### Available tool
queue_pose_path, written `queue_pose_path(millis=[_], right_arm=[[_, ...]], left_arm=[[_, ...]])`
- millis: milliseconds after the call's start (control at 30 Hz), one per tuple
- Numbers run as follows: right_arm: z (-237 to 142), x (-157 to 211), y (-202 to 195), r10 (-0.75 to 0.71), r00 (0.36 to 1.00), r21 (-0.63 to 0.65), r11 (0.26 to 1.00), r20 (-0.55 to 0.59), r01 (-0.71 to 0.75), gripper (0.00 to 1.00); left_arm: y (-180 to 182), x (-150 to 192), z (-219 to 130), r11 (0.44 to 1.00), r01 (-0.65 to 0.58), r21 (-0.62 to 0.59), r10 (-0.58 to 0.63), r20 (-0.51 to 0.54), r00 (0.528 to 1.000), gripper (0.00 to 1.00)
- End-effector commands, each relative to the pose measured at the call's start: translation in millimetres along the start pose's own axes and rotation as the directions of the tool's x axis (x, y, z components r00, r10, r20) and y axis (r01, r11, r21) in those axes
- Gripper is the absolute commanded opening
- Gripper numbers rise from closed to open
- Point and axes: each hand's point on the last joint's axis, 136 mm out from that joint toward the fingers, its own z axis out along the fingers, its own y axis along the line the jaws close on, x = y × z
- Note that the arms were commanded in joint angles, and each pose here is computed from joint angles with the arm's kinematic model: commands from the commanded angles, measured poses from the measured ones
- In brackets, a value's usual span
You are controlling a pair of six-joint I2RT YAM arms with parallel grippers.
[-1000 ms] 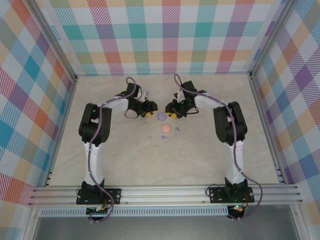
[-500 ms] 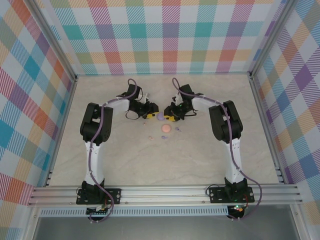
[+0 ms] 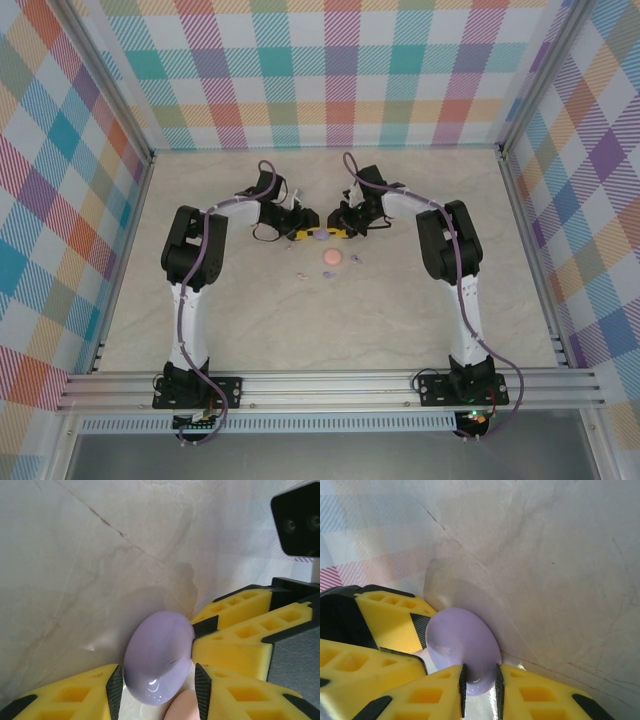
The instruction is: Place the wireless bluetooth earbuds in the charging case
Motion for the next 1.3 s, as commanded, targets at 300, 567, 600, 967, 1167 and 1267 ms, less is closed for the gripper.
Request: queue_pose_path(millis=[300,567,600,967,1167,1267], right_arm=[[11,8,-13,0.021,0.999,0.025,0.999,-0.03,-0.021,0.22],[11,8,-10,0.013,0.999,0.007,1.0,-0.031,-0.013,0.25],[10,8,-9,0.012,0.999,0.003,1.0,-0.03,-0.012,0.26],[9,6,-2,0.007,1.0,-0.031,0.999,-0.029,-0.008,0.24],[10,6,-1,0.009,1.0,-0.039,0.999,-0.03,-0.01,0.2],[10,6,-2,0.009,0.999,-0.041,0.999,-0.031,-0.01,0.19]], left_arm=[[-9,8,6,0.99,0.088,0.114,-0.09,0.017,0.996,0.44],[-12,8,3,0.987,0.101,0.127,-0.107,0.036,0.994,0.42],[-13,9,4,0.987,0.101,0.126,-0.106,0.034,0.994,0.42],[-10,14,5,0.994,0.094,0.061,-0.095,0.018,0.995,0.42],[-14,14,5,0.997,0.071,0.009,-0.071,0.01,0.997,0.43],[-18,13,6,0.997,0.071,0.015,-0.071,0.01,0.997,0.43]])
